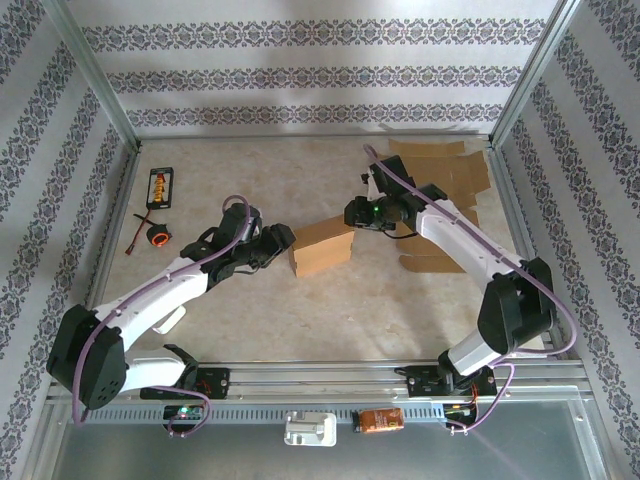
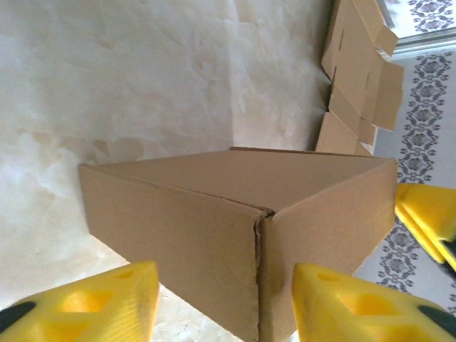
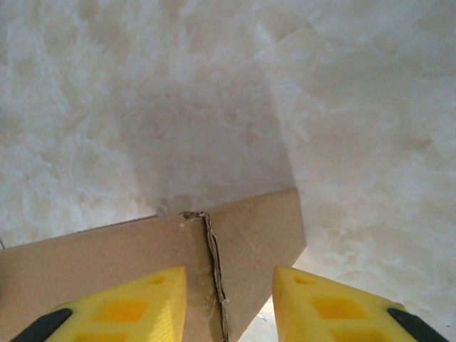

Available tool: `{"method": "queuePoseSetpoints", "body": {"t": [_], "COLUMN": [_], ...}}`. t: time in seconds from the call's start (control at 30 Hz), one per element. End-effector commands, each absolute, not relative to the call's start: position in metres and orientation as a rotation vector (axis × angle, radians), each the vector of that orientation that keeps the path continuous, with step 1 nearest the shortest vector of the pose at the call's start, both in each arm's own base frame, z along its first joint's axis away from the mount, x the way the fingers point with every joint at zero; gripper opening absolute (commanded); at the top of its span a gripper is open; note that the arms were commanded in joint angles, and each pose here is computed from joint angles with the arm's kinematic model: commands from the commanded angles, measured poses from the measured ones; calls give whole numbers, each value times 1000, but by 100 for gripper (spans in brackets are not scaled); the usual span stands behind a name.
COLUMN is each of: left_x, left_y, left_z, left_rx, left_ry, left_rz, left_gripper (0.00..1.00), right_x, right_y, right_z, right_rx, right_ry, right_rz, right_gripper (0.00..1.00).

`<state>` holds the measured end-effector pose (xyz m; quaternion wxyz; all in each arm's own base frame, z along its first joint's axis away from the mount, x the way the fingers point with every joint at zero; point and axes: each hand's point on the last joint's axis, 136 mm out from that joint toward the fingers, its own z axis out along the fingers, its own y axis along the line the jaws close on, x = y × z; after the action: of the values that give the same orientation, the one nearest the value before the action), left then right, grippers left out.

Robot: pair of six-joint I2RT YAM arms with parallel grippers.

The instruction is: Fold the paper box

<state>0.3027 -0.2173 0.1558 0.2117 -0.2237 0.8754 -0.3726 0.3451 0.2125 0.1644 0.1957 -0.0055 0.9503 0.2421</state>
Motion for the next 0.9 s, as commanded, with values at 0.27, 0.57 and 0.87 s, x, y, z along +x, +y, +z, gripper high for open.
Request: {"method": "queuePoseSetpoints", "body": {"t": [0.27, 0.57, 0.87], "left_x": [226, 197, 226], "left_y": [-247, -197, -262], "left_z": [126, 153, 104], "left_rx": [-512, -388, -291], "left_ry": [2692, 2574, 2556], "left_rz": [-1075, -762, -1000], "left_gripper": [22, 58, 74], "right_x": [235, 176, 191], "right_y": [186, 129, 168], "right_z": [123, 141, 93], "right_rx": [55, 203, 72], "right_ry": [2826, 2740, 2888], "right_rz": [649, 577, 719], "right_gripper": [25, 52, 66]}}
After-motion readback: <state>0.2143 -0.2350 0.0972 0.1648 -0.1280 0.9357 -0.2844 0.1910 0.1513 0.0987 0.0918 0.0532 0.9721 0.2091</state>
